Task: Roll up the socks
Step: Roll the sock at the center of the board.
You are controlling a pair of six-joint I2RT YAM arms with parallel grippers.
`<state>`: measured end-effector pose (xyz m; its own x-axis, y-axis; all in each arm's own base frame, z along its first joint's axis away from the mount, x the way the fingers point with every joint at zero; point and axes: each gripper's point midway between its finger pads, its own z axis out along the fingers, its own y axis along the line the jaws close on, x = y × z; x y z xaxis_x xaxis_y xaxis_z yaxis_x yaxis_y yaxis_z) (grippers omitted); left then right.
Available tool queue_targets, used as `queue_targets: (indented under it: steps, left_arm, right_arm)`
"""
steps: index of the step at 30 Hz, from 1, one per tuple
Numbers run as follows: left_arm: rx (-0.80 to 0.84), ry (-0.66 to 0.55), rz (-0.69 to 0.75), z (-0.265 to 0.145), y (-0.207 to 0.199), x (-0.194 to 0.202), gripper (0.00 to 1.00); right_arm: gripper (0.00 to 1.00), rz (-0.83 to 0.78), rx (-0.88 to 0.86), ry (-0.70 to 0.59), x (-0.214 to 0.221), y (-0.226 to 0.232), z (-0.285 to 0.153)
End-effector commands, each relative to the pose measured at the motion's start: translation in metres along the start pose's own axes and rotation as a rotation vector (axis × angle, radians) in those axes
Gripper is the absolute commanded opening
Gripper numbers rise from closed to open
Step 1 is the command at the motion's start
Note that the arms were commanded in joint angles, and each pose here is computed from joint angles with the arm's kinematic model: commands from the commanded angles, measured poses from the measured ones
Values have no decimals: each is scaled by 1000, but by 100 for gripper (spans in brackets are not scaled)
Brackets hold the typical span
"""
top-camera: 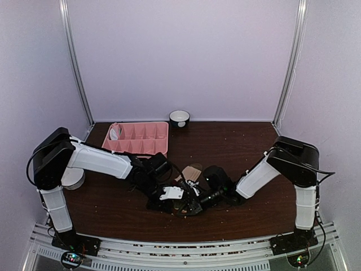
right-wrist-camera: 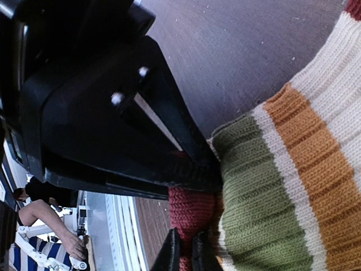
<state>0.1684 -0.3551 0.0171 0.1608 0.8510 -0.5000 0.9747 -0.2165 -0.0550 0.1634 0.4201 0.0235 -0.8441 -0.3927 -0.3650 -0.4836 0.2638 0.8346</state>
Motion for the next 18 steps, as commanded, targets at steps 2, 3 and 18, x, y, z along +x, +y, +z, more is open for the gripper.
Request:
queue_targets:
  steps: [2, 3, 18]
  left_arm:
    - [43, 25, -58, 4, 0, 8, 8]
    - [60, 18, -79, 3, -1, 8, 7]
    - [342, 12, -315, 11, -13, 23, 7]
  right_arm:
    - [28, 155, 275, 131, 68, -72, -15]
    - [31, 136, 295, 110, 65, -72, -19]
    - [74, -139, 621, -269, 34, -61, -109]
